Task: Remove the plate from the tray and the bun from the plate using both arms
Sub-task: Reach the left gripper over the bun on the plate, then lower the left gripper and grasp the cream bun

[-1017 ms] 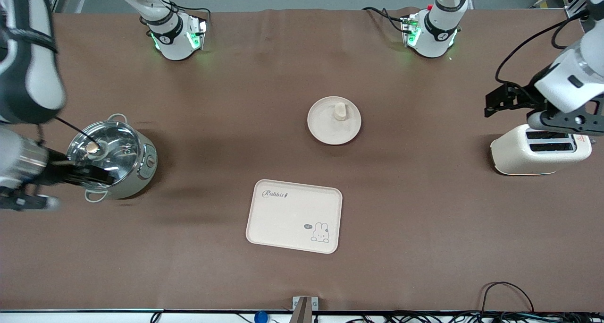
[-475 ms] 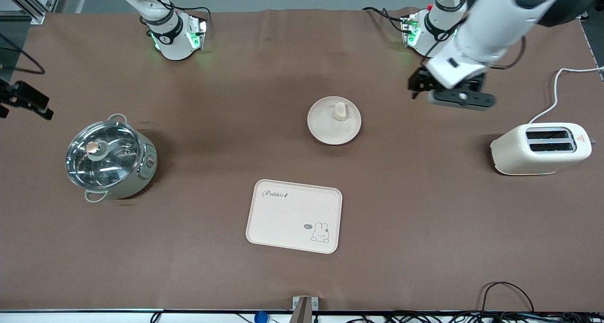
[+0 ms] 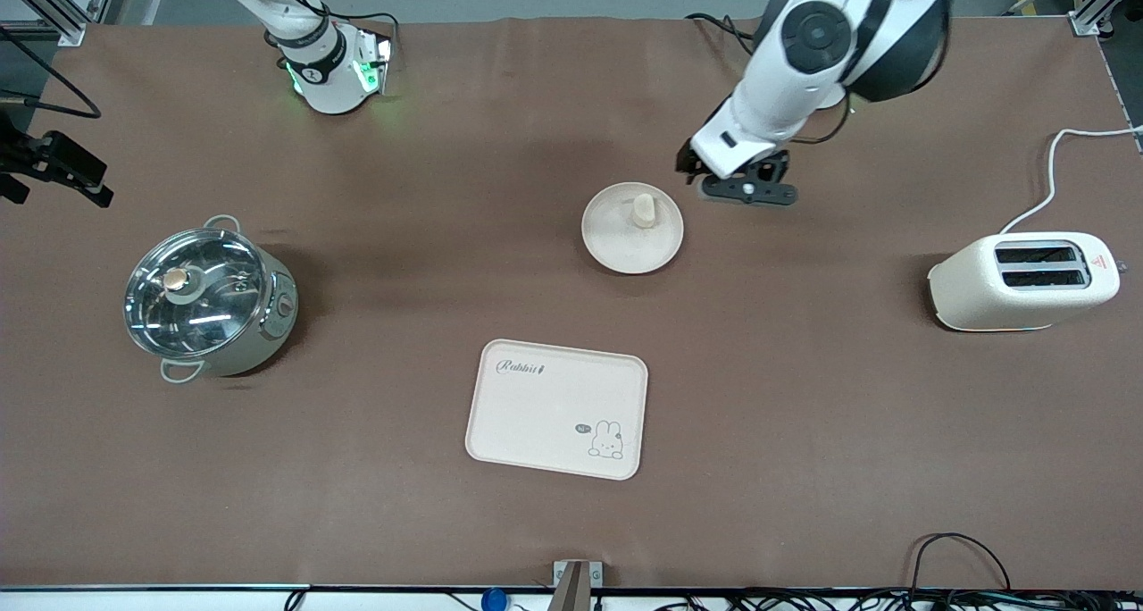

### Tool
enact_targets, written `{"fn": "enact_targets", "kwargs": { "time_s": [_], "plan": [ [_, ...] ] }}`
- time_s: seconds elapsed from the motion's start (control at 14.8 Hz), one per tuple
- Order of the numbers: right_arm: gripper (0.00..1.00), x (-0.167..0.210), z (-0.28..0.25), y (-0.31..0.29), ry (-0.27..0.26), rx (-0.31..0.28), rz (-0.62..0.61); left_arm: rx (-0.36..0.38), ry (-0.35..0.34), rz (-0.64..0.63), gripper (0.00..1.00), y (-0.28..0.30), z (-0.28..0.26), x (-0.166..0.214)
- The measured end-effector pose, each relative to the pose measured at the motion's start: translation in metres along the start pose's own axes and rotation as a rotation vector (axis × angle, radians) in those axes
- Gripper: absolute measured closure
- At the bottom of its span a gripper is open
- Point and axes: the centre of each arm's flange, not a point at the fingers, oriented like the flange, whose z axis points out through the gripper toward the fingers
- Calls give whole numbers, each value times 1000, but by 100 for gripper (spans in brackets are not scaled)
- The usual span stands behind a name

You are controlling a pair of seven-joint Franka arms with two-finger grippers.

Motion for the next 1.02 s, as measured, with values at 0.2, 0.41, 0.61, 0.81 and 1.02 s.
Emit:
{"fn": "enact_targets", "kwargs": {
  "time_s": [0.2,0.41,0.61,0.81,1.02],
  "plan": [
    [0,0,0,-2,2,2,-3,-53,-10,-76,0,31,64,-23],
    [0,0,0,-1,-3,2,-1,-75,-15,-107,0,29,117,-35],
    [0,-1,-2,0,-2,2,-1,-63,-44,-112,0,17,149,-45],
    [0,-1,-16,-8,20,1,-19,-58,-45,-129,0,17,151,-46],
    [0,-4,-22,-15,1,2,-33,-37,-13,-125,0,25,164,-51]
  ]
}}
